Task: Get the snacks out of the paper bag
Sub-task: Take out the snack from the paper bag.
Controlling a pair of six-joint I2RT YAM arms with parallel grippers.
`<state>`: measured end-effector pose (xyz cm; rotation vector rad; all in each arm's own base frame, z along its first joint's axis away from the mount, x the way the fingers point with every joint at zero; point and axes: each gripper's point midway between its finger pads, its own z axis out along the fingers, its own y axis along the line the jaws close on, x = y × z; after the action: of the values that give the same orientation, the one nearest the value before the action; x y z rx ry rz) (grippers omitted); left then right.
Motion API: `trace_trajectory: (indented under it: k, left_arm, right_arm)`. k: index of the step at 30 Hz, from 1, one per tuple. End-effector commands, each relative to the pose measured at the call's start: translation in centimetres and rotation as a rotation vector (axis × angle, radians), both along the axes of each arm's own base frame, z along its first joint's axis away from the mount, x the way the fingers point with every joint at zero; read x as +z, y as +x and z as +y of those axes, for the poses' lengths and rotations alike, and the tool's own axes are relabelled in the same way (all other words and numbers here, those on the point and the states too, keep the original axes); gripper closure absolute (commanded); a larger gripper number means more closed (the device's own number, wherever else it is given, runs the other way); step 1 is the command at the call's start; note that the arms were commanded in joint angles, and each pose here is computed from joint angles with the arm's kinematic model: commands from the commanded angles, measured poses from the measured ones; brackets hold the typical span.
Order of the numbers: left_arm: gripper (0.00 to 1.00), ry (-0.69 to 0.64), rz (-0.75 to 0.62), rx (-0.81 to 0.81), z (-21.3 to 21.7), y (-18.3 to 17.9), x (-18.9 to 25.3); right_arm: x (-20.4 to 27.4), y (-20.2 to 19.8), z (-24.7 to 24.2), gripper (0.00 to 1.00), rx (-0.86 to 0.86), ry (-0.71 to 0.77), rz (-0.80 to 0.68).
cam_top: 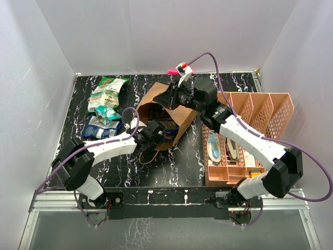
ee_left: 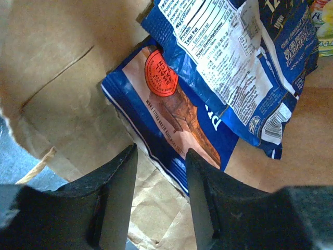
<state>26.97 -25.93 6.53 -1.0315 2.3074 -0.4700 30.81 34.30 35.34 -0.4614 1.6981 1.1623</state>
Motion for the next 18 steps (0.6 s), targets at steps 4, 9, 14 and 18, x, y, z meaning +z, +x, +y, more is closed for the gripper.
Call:
trace_trajectory:
  k: [4, 9, 14, 18]
  left_arm:
    - [0.61, -0.011, -0.045, 0.008, -0.6, 2.6, 0.6]
    - [0.72, -0.011, -0.079, 0.0, -0.6, 3.7, 0.9]
    - [1.0, -0.032, -0.111, -0.007, -0.1, 3.6, 3.2]
    - [1.0, -0.076, -0.152, -0.017, 0.6, 3.2, 6.6]
  right_arm:
    - [3.5, -0.6, -0.5, 0.92, 0.003, 0.08, -0.076]
    - [3.5, -0.7, -0.5, 0.92, 0.01, 0.084, -0.067]
    - [3.6, -0.9, -0.7, 0.92, 0.005, 0.087, -0.07]
    - [3.6, -1.2, -0.9, 0.92, 0.003, 0.086, -0.073]
